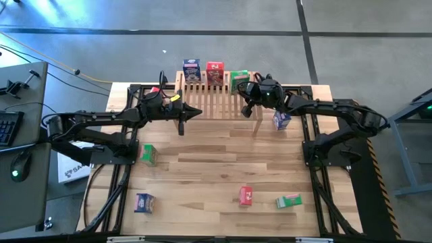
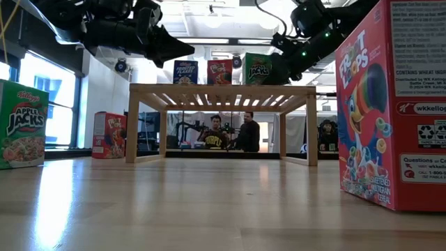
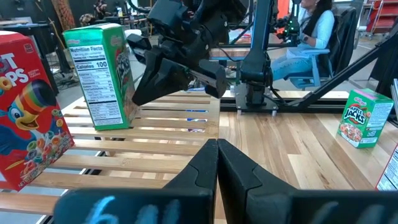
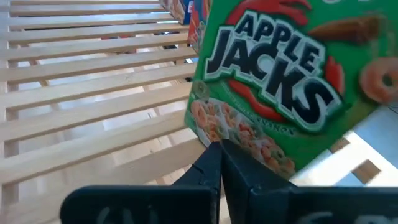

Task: Stack cereal on shelf
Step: Put the middle green cereal box on the shelf

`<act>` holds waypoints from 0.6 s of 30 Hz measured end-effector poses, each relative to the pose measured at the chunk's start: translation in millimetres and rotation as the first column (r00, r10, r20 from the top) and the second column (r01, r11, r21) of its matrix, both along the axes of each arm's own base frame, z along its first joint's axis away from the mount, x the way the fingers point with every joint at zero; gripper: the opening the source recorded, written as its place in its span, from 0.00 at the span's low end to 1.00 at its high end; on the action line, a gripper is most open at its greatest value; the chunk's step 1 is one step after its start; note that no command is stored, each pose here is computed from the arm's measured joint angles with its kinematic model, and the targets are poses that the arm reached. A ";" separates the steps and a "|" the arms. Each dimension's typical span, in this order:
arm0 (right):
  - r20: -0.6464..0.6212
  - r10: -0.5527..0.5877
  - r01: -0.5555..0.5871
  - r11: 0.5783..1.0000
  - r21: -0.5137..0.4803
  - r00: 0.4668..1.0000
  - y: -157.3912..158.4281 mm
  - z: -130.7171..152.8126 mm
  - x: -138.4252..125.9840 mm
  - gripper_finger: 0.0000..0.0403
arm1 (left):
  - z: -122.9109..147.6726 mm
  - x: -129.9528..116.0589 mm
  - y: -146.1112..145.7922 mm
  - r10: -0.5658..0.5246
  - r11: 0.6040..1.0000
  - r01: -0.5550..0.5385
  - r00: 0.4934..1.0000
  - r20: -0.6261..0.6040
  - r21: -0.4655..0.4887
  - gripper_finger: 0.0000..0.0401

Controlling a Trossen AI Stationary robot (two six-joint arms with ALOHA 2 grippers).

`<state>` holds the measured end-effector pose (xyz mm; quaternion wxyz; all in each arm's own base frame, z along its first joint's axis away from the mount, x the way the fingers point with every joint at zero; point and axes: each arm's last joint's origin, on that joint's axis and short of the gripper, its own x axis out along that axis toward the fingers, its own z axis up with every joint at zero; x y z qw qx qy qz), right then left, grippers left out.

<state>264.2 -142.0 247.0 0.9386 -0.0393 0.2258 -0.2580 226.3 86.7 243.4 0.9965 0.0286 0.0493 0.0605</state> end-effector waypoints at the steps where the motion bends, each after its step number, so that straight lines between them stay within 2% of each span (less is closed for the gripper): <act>1: 0.010 0.009 -0.010 1.000 0.009 1.000 -0.5 -1.7 2.1 0.00 | -0.1 0.0 0.1 0.000 1.000 0.000 1.000 0.000 0.000 0.00; 6: 0.019 0.037 -0.037 0.999 0.021 0.999 0.5 -9.5 10.9 0.00 | -0.1 0.0 0.0 0.001 1.000 -0.001 1.000 -0.001 0.000 0.00; 12: 0.063 0.041 -0.040 0.999 -0.004 0.997 0.9 -5.9 13.9 0.00 | -0.2 0.0 0.1 0.004 1.000 -0.004 1.000 -0.002 0.000 0.00; 18: 0.080 -0.008 0.010 1.000 -0.028 0.997 -4.6 -3.4 12.0 0.00 | -0.2 0.0 0.2 0.007 1.000 -0.007 1.000 -0.002 0.000 0.00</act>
